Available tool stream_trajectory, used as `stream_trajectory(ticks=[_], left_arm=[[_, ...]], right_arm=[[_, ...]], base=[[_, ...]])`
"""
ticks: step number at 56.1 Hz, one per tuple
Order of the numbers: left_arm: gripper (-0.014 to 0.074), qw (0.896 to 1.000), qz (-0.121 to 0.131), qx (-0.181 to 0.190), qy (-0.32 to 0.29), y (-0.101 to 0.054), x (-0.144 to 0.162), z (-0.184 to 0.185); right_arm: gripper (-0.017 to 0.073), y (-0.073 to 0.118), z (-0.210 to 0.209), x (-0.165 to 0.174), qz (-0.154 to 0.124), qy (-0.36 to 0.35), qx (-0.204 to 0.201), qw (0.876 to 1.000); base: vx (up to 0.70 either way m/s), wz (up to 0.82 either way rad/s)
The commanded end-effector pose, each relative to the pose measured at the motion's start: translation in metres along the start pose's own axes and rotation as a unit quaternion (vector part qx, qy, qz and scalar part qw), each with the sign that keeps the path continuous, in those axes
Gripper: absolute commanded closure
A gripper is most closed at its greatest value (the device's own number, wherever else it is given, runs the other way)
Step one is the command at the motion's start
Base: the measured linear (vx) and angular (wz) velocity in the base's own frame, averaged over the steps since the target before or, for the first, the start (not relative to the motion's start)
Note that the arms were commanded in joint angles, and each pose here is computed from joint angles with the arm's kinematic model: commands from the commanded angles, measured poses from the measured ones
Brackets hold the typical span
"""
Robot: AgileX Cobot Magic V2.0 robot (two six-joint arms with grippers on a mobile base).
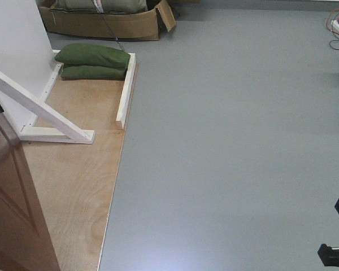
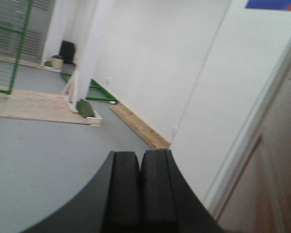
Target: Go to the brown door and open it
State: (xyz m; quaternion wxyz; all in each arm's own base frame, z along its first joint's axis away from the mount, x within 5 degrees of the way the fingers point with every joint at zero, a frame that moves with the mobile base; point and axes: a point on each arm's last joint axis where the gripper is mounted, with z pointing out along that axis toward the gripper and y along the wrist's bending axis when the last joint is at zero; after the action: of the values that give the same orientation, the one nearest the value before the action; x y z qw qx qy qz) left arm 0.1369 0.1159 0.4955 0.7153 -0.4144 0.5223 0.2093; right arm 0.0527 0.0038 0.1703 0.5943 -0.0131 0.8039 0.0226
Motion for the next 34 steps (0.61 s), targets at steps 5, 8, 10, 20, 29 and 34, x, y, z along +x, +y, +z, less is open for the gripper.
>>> stream_trajectory(ticks=[5, 8, 10, 20, 29, 34], left_arm=[[0.0573, 0.989, -0.027, 0.143, -0.012, -0.029, -0.005, -0.001], [0.0573, 0.984, -0.036, 0.173, -0.010, -0.036, -0.004, 0.000], [0.0573, 0.981, -0.040, 0.188, -0.008, -0.039, -0.003, 0.001], [0.0573, 0.964, -0.041, 0.262, 0.010, -0.061, 0.010, 0.005], [0.0573, 0.935, -0.039, 0.348, 0.057, -0.096, 0.041, 0.011], [0.0573, 0.926, -0.038, 0.370, 0.068, -0.105, 0.049, 0.010]], right_arm=[[0.0559, -0.001, 0.000, -0.006, -0.005, -0.039, 0.003, 0.999], [0.0559, -0.001, 0.000, -0.006, -0.005, -0.039, 0.003, 0.999], [0.0559, -0.001, 0.000, -0.006, -0.005, -0.039, 0.003, 0.999], [0.0559, -0.001, 0.000, -0.006, -0.005, -0.039, 0.003, 0.999], [0.0559, -0.001, 0.000, -0.006, -0.005, -0.039, 0.003, 0.999], [0.0559, -0.001, 0.000, -0.006, -0.005, -0.039, 0.003, 0.999]], base=[[0.00, 0.00], [0.00, 0.00], [0.00, 0.00], [0.00, 0.00], [0.00, 0.00], [0.00, 0.00]])
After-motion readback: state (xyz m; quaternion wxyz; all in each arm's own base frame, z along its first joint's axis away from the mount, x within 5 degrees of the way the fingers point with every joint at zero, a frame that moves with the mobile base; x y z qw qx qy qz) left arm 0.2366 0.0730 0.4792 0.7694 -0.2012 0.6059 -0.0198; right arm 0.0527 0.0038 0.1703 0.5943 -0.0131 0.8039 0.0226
